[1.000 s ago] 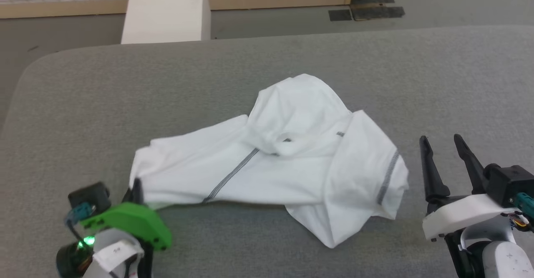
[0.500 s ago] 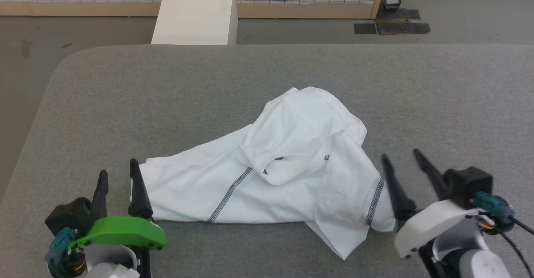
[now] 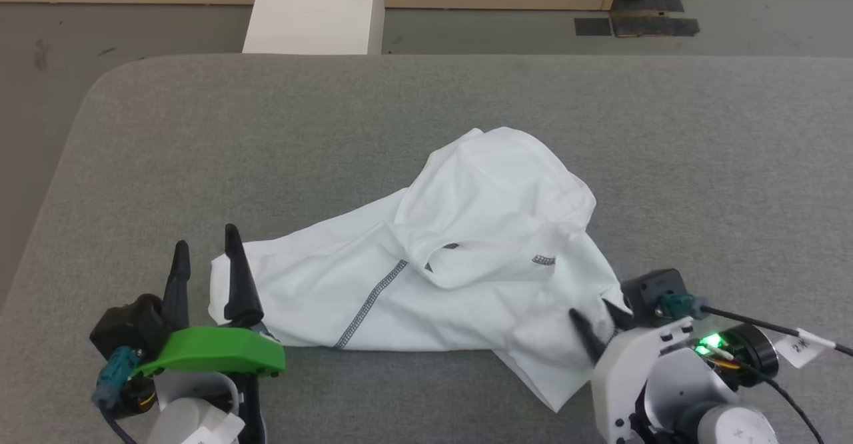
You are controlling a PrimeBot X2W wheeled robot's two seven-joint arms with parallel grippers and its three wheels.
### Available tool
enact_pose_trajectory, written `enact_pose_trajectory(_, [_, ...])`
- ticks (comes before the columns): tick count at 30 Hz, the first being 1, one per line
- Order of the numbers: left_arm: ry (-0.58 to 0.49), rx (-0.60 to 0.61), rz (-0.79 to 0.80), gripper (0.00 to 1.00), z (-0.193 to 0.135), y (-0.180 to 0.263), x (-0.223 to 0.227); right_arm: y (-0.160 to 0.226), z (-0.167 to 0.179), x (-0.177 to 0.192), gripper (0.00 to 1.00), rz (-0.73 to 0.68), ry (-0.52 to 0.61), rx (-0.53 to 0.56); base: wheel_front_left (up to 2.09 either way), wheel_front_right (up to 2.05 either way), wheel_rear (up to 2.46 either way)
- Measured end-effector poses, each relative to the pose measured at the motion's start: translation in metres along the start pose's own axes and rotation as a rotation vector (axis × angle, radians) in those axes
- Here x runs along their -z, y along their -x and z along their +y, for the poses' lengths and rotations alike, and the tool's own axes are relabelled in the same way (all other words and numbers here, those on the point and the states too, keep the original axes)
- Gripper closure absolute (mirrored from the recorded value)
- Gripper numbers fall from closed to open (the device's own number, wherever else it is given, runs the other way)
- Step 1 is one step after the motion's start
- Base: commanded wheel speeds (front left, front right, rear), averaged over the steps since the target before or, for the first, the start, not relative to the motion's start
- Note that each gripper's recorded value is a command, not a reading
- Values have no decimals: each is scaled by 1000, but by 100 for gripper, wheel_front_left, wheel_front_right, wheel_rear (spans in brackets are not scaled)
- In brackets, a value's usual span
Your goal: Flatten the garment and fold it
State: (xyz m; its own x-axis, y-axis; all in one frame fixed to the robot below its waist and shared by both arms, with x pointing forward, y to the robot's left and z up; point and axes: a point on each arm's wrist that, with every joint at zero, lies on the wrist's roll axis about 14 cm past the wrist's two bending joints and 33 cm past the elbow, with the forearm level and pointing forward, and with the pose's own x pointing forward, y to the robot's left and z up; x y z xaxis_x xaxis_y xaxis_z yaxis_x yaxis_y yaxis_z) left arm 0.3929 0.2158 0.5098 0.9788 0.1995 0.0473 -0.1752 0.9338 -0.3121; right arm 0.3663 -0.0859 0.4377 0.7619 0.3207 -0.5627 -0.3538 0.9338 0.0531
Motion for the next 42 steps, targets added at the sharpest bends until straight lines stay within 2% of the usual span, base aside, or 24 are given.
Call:
enact_pose_trajectory(3, [-1, -8, 3, 0, 2, 1, 3, -4, -8, -16, 100, -29, 21, 25, 0, 0, 0])
enact_pose_trajectory(7, [1, -18, 7, 0, 6, 1, 5, -3, -42, -57, 100, -136, 70, 136, 0, 0, 0])
enact_pose_trajectory(12, [10, -21, 8, 0, 6, 2, 6, 14, -91, -137, 100, -336, 205, 282, 0, 0, 0])
enact_pose_trajectory(16, [16, -22, 3, 0, 6, 2, 5, 39, -109, -207, 100, -510, 336, 362, 0, 0, 0])
enact_pose_trajectory(23, [21, -19, 3, 0, 6, 0, 6, 77, -102, -301, 100, -776, 535, 404, 0, 0, 0])
enact_pose_trajectory(27, [24, -20, 11, 0, 5, -1, 9, 89, -87, -330, 100, -866, 596, 380, 0, 0, 0])
enact_pose_trajectory(29, [26, -17, 10, 0, 4, -1, 9, 78, -77, -323, 100, -831, 587, 325, 0, 0, 0])
enact_pose_trajectory(32, [28, -15, 13, 0, 4, 0, 10, 44, -57, -283, 100, -670, 553, 198, 0, 0, 0])
enact_pose_trajectory(34, [29, -12, 14, 0, 3, 1, 10, 21, -45, -236, 100, -513, 530, 115, 0, 0, 0])
enact_pose_trajectory(37, [32, -11, 10, 0, 3, 2, 8, -2, -21, -140, 100, -227, 447, -36, 0, 0, 0])
enact_pose_trajectory(40, [34, -9, 10, 0, 2, 2, 8, -1, -1, -53, 100, 17, 368, -143, 0, 0, 0])
enact_pose_trajectory(42, [35, -7, 11, 0, 1, 2, 9, 6, 6, -9, 100, 138, 321, -178, 0, 0, 0])
